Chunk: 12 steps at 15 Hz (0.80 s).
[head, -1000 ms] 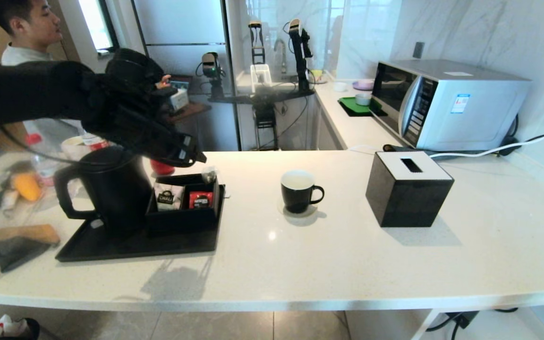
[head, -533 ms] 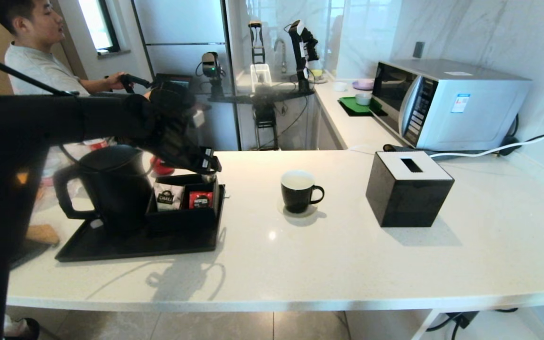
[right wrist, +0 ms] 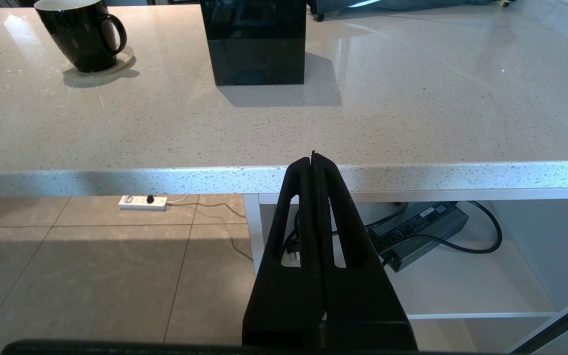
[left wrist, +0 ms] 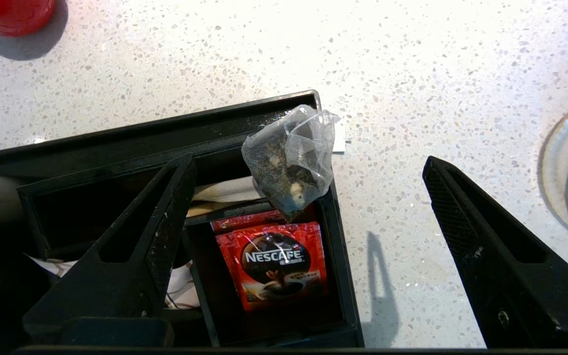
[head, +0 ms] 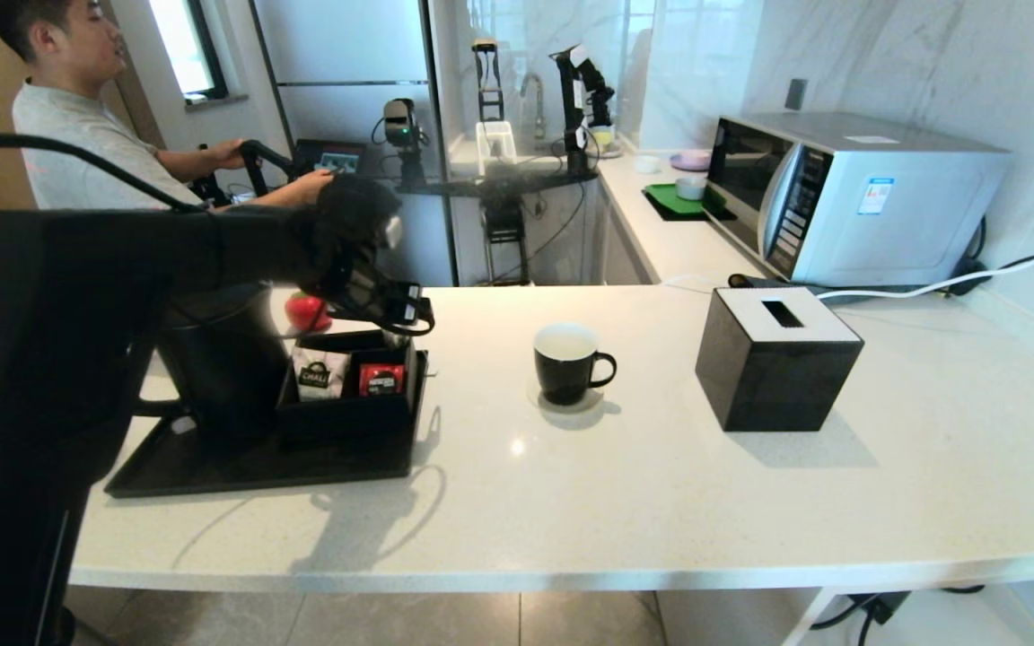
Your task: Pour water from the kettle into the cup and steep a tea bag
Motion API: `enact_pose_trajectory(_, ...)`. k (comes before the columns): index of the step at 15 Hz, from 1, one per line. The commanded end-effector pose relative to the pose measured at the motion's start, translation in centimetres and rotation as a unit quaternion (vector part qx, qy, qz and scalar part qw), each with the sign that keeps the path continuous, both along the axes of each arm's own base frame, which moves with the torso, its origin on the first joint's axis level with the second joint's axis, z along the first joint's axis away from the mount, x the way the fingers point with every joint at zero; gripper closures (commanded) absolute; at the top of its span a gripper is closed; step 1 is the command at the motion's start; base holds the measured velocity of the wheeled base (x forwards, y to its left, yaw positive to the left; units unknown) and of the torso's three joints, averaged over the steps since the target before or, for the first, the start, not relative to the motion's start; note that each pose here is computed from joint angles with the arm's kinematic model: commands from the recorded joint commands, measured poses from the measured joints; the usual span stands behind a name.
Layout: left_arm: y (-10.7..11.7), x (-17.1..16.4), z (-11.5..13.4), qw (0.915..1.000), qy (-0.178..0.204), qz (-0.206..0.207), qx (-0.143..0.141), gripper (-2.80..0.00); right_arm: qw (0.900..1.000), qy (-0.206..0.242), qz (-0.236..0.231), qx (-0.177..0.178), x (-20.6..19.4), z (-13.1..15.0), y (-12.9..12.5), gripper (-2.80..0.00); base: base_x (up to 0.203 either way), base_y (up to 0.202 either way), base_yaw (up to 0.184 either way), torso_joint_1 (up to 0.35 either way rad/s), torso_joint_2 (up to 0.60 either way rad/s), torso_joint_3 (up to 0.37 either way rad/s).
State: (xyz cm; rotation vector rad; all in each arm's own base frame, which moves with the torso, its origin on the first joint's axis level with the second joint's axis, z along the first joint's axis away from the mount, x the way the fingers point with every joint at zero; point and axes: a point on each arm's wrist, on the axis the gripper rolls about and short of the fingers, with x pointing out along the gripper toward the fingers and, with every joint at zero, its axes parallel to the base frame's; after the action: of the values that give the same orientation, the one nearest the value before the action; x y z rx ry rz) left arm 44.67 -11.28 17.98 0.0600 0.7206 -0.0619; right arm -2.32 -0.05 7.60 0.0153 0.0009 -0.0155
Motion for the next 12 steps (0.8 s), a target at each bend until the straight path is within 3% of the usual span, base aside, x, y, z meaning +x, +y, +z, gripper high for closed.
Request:
enact_pose_trajectory(1,0.18,0.22,-0.44,1.0,0.005,0.003,0.002,-2.8,1.0,0.0,0.0,0.0,0.01,0.02,0.0,0.0,0.0,0.0,0.0,0.0,0.0,0.0)
enact_pose_trajectory(12,0.55,0.79,-1.43,0.9999,0.011,0.007,0.005,-2.8,1.0,0.0,0.0,0.0,0.01,0.02,0.0,0.0,0.0,0.0,0.0,0.0,0.0,0.0)
